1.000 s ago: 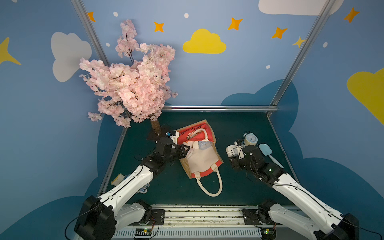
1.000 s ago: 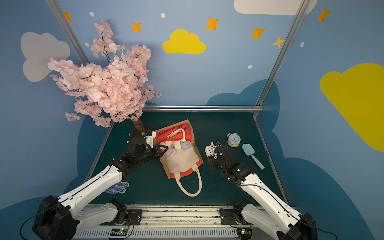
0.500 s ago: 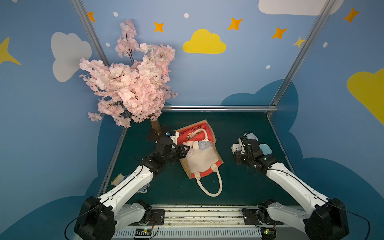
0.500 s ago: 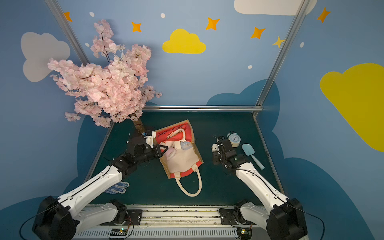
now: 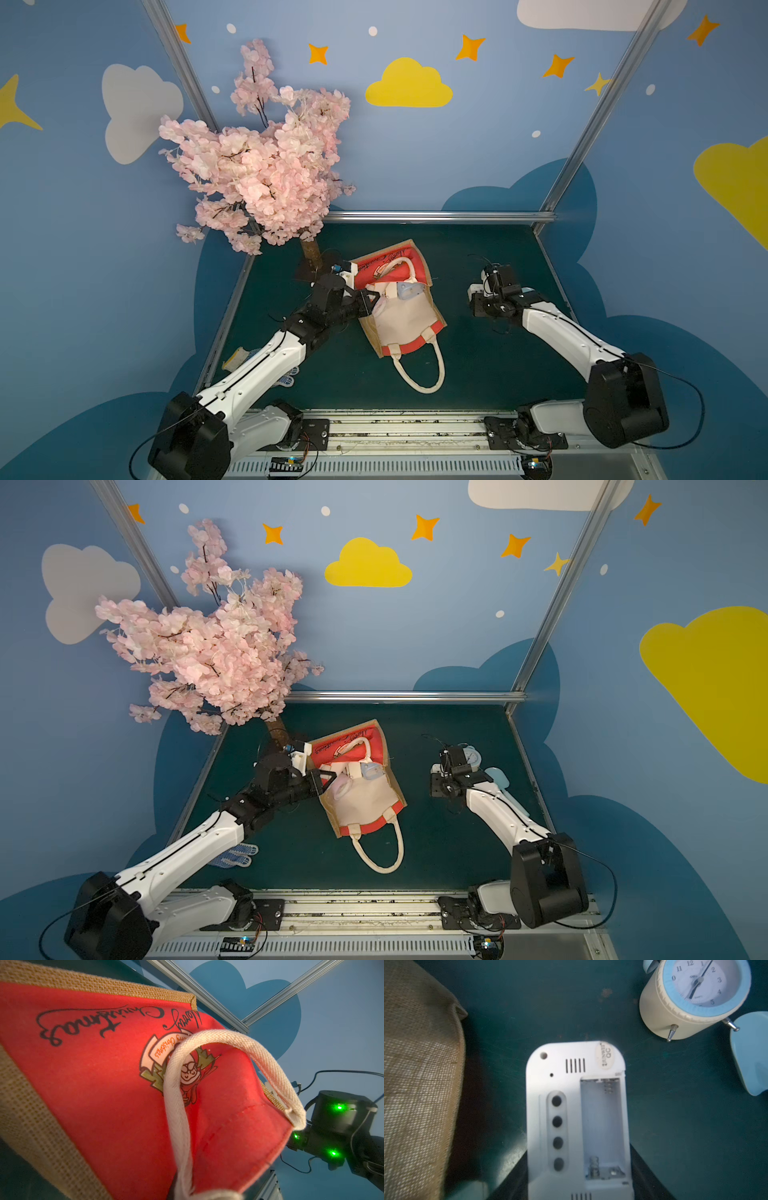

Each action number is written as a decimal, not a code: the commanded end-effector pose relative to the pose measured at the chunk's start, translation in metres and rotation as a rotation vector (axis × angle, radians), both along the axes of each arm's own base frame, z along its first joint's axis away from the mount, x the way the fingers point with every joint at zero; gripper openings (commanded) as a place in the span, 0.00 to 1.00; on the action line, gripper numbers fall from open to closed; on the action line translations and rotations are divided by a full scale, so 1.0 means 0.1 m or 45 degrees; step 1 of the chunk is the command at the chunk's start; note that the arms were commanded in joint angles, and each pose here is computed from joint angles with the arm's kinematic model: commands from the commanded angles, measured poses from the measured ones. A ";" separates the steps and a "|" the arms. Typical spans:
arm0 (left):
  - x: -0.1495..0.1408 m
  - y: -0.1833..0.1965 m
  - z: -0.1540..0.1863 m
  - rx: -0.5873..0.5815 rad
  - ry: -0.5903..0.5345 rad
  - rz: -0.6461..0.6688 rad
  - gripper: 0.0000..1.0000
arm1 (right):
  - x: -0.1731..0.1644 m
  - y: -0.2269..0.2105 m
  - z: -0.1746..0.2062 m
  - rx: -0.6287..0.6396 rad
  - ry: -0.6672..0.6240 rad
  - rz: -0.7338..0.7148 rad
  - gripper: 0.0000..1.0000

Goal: Take the alarm clock out of the canvas bag
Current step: Place the alarm at the center of the board.

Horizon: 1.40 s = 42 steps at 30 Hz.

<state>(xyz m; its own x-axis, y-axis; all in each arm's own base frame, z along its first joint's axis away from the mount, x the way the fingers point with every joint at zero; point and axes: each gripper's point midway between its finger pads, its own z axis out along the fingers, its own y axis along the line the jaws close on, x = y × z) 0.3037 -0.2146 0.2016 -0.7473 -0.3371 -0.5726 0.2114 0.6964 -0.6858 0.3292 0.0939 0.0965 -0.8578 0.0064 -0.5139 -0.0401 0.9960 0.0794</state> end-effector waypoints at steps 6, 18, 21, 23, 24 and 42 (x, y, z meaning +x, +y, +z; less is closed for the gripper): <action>0.00 0.06 -0.05 0.014 0.008 0.027 0.12 | 0.44 -0.04 -0.06 0.001 -0.019 -0.036 0.37; -0.02 0.09 -0.08 0.024 0.009 0.035 0.12 | 0.84 -0.07 -0.28 -0.032 0.077 -0.070 0.36; -0.03 0.10 -0.09 0.024 0.010 0.036 0.12 | 0.90 -0.10 -0.30 -0.034 0.085 -0.083 0.36; -0.04 0.09 -0.08 0.024 0.008 0.034 0.12 | 0.94 -0.13 -0.31 -0.032 0.097 -0.092 0.36; -0.03 0.10 -0.07 0.024 0.005 0.037 0.12 | 0.96 -0.15 -0.30 -0.028 0.103 -0.100 0.36; -0.03 0.10 -0.06 0.014 0.001 0.036 0.12 | 1.23 -0.26 -0.50 -0.042 0.222 -0.094 0.37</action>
